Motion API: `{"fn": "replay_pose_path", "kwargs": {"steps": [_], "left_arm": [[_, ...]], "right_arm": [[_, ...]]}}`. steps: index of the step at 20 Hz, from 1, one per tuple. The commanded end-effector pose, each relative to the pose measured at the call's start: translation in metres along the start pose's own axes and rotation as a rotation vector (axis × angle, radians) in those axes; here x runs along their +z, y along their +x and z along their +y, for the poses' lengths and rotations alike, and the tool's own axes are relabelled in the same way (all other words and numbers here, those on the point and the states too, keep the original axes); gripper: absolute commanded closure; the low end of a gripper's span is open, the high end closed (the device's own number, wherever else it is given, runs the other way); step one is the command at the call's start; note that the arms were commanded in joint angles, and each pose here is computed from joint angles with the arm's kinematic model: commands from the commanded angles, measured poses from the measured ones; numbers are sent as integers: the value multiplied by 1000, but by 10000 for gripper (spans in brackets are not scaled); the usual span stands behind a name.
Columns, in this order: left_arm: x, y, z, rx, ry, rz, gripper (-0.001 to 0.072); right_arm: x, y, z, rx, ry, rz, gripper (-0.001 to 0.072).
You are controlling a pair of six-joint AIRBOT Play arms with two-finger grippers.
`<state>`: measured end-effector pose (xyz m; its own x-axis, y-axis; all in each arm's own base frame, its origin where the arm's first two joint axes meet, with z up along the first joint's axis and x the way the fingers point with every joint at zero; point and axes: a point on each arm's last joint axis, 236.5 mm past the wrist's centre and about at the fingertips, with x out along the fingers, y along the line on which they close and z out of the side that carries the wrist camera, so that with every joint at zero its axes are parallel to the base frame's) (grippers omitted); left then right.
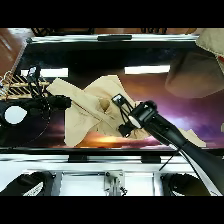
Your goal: Fold the shirts.
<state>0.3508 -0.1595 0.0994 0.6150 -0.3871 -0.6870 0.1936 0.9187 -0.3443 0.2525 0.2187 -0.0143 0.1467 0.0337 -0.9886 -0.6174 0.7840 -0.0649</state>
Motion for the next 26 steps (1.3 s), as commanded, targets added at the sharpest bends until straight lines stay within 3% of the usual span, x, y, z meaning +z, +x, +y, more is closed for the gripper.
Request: {"fn": "replay_pose_path", "kwargs": {"steps": [1,6,10,11,12,13,14,18,21,26], "left_arm": [[-5,1,3,9,7,20,661],[-9,9,5,12,-3,44,661],[-10,11,4,10,-5,49,662],[-10,11,4,10,-5,48,661],[-10,11,4,10,-4,48,662],[-10,11,4,10,-4,48,661],[-10,11,4,10,-5,48,661],[-6,4,-7,-30,-28,26,663],[24,-37,-41,-103,121,-108,663],[131,-245,-132,-332,244,-706,662]], "right_arm": [[-10,16,39,118,34,47,63],[19,25,27,-34,-84,-75,63],[31,44,-15,-220,46,-91,65],[30,47,-14,-219,75,-85,119],[29,48,-12,-211,90,-81,317],[29,47,-10,-202,94,-84,581],[31,41,-10,-196,100,-96,632],[84,-48,-12,-163,62,-389,632],[114,-189,-34,-184,65,-738,638],[78,-409,-59,-37,253,-1262,637]]}}
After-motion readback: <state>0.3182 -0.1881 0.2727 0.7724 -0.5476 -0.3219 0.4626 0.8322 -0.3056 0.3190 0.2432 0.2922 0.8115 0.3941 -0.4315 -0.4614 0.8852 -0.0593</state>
